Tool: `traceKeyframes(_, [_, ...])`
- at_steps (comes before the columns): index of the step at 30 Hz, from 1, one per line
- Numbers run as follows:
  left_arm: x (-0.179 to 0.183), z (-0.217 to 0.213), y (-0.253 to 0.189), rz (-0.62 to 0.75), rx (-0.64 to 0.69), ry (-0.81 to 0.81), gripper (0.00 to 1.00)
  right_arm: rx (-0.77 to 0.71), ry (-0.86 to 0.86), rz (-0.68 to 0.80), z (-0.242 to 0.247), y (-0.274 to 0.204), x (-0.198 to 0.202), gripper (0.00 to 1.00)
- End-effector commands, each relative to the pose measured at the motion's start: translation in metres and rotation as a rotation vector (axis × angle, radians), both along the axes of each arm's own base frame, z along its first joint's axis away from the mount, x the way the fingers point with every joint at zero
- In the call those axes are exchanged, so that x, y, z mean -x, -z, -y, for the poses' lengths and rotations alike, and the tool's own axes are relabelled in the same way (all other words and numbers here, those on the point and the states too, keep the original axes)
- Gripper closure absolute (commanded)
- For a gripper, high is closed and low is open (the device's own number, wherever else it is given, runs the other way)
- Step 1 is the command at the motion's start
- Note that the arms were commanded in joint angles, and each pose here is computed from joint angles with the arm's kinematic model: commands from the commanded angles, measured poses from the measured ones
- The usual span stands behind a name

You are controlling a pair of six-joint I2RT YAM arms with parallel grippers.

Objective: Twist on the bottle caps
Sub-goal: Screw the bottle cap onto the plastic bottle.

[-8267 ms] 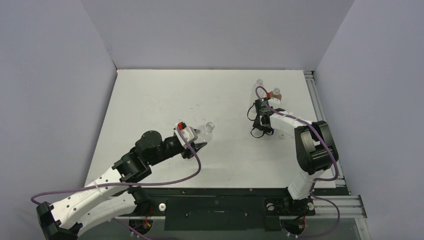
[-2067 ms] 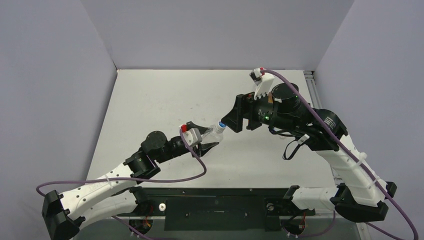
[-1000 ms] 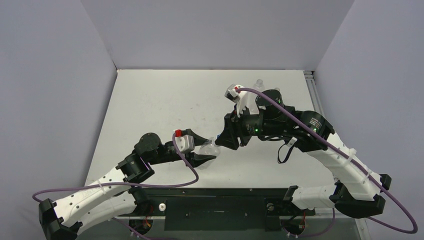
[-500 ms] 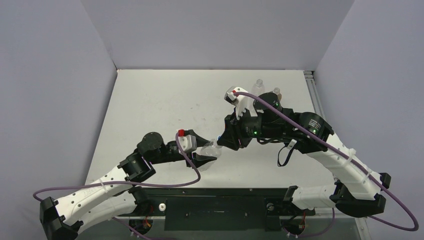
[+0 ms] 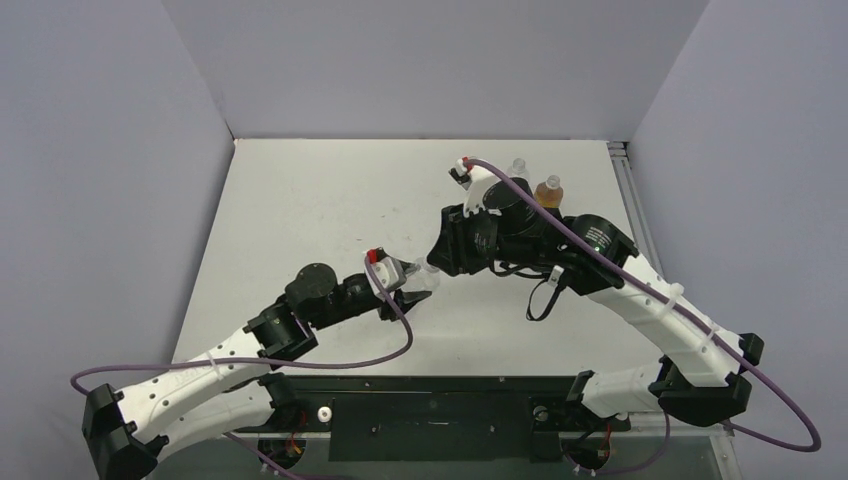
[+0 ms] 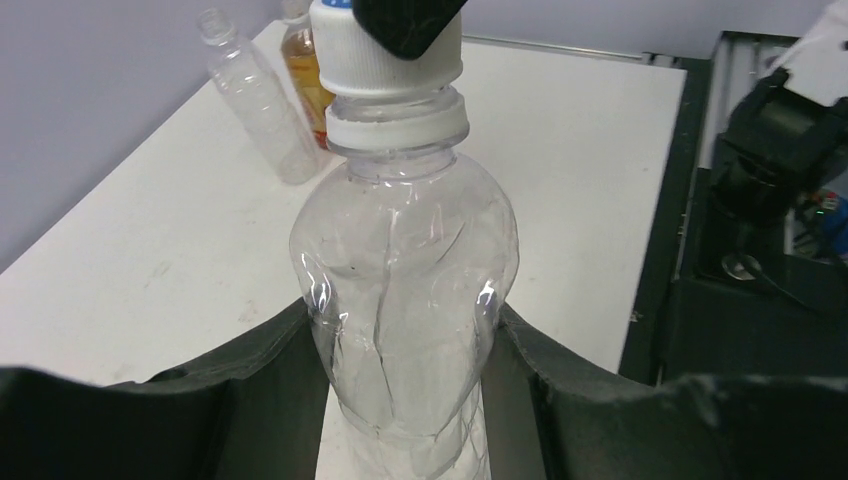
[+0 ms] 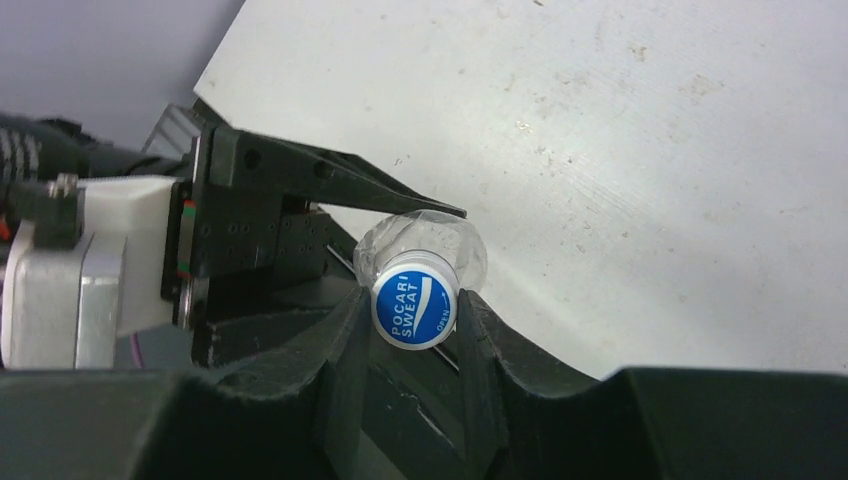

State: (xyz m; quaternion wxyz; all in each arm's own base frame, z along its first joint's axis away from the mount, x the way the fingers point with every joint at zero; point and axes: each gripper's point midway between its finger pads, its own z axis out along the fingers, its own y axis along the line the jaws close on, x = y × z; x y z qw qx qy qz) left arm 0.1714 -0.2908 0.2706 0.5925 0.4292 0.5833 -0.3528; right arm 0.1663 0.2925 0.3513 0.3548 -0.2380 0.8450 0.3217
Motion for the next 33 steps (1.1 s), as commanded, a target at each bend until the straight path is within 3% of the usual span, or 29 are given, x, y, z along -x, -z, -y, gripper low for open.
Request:
traceKeyframes(1, [-0.040,-0.010,-0.072,0.168,0.155,-0.241,0.85,-0.029,0.130,-0.117,-0.018,0.006,-0.008,0.78])
traceKeyframes(6, [-0.063,-0.016,-0.081,0.184,0.204,-0.384,0.85,-0.022,0.304,-0.150,-0.020,0.017,-0.031,0.79])
traceKeyframes(14, [-0.075,-0.022,-0.081,0.186,0.238,-0.471,0.85,-0.113,0.398,-0.175,-0.031,0.013,-0.051,0.75])
traceKeyframes(24, [-0.072,-0.023,-0.067,0.181,0.200,-0.456,0.85,-0.149,0.389,-0.167,-0.038,-0.005,-0.057,0.67])
traceKeyframes(26, [-0.070,-0.021,-0.065,0.181,0.192,-0.441,0.85,-0.143,0.383,-0.164,-0.037,-0.007,-0.057,0.61])
traceKeyframes(33, [-0.053,-0.010,-0.061,0.208,0.193,-0.319,0.85,-0.104,0.360,-0.164,-0.034,-0.003,-0.055,0.60])
